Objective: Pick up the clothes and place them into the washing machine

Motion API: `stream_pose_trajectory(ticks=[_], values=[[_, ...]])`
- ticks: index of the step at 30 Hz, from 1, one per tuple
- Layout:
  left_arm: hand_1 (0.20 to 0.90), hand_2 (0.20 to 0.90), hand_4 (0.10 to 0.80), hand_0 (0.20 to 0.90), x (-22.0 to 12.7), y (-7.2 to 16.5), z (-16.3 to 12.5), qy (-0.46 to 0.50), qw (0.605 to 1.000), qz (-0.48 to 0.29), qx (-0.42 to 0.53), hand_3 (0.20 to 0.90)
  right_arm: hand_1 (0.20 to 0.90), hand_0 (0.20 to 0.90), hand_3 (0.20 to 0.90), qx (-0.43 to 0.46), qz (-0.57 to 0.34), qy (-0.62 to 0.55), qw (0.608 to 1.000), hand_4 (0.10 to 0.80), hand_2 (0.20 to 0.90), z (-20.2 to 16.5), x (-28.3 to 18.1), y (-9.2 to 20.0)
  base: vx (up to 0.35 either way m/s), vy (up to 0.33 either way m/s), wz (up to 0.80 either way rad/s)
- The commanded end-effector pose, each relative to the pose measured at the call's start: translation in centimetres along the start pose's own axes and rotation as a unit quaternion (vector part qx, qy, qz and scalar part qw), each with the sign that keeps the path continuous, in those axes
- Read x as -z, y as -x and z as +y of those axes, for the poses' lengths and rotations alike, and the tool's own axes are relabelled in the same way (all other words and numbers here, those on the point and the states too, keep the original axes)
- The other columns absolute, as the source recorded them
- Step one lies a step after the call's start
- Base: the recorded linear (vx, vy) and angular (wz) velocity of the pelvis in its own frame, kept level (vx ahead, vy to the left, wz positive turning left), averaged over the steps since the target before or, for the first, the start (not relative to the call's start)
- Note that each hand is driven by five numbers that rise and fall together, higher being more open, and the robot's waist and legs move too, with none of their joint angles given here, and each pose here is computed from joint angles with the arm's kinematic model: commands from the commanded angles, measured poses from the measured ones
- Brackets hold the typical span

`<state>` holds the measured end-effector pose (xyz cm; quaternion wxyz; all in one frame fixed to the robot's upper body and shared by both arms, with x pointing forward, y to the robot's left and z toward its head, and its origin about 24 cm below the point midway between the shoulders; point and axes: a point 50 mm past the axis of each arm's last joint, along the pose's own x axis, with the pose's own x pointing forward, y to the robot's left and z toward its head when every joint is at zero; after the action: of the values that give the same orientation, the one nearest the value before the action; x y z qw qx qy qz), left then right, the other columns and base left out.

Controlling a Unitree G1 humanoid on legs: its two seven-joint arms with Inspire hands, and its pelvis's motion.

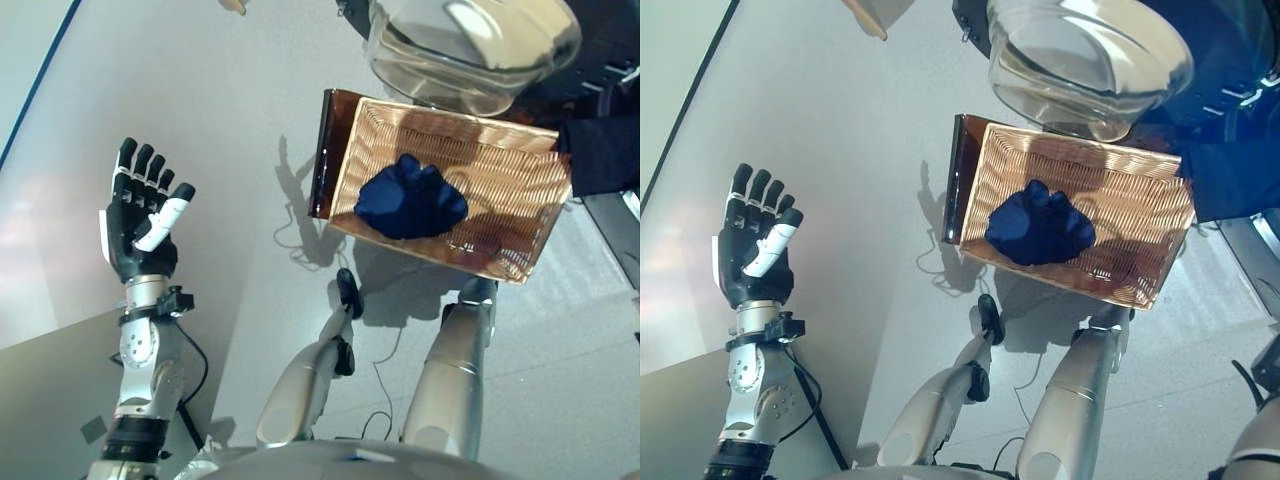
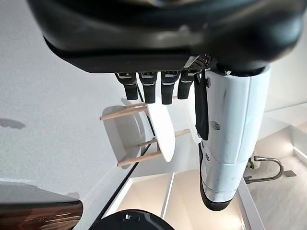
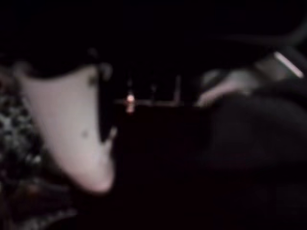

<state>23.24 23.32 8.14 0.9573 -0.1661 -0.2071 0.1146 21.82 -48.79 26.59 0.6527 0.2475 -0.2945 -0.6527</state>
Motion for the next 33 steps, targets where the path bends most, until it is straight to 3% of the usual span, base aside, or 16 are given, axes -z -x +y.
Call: stream_pose_trajectory(ticks=[1, 6, 10, 16, 21, 33], values=[[0.9, 0.9, 0.8, 0.9, -3.2, 0.1, 2.0, 0.003, 0.995, -0.089, -0.044, 0.9, 0.9, 0.9, 0.9, -0.078, -0.178, 0.053, 0.98, 0.8, 0.9, 1.5, -8.7, -1.5, 0.031, 0.045, 0.06], [0.9, 0.9, 0.8, 0.9, -3.3, 0.2, 2.1, 0.004, 0.995, -0.091, -0.047, 0.9, 0.9, 0.9, 0.9, -0.091, -0.146, 0.096, 0.98, 0.8, 0.9, 0.9, -5.9, -1.3, -0.014, 0.037, 0.06], [0.9, 0.9, 0.8, 0.9, -3.4, 0.3, 2.6, -0.004, 0.994, -0.091, -0.056, 0.9, 0.9, 0.9, 0.9, -0.188, -0.151, 0.223, 0.944, 0.8, 0.9, 0.8, -1.6, 0.6, -0.034, 0.023, 0.03], [0.9, 0.9, 0.8, 0.9, -3.6, 0.7, 3.2, -0.002, 0.994, -0.091, -0.068, 0.9, 0.9, 0.9, 0.9, -0.245, -0.131, 0.258, 0.925, 0.8, 0.9, -0.9, 2.2, 2.8, -0.019, 0.027, 0.03], [0.9, 0.9, 0.8, 0.9, -3.6, 0.8, 3.2, -0.007, 0.993, -0.094, -0.067, 0.9, 0.9, 0.9, 0.9, -0.341, -0.106, 0.334, 0.872, 0.8, 0.9, -3.6, 6.7, 6.4, -0.009, 0.008, 0.03], [0.9, 0.9, 0.8, 0.9, -4.2, 0.2, 3.1, -0.019, 0.992, -0.111, -0.059, 0.9, 0.9, 0.9, 0.9, -0.381, -0.016, 0.393, 0.837, 0.8, 0.9, -7.2, 11.8, 8.6, -0.005, 0.001, 0.03]])
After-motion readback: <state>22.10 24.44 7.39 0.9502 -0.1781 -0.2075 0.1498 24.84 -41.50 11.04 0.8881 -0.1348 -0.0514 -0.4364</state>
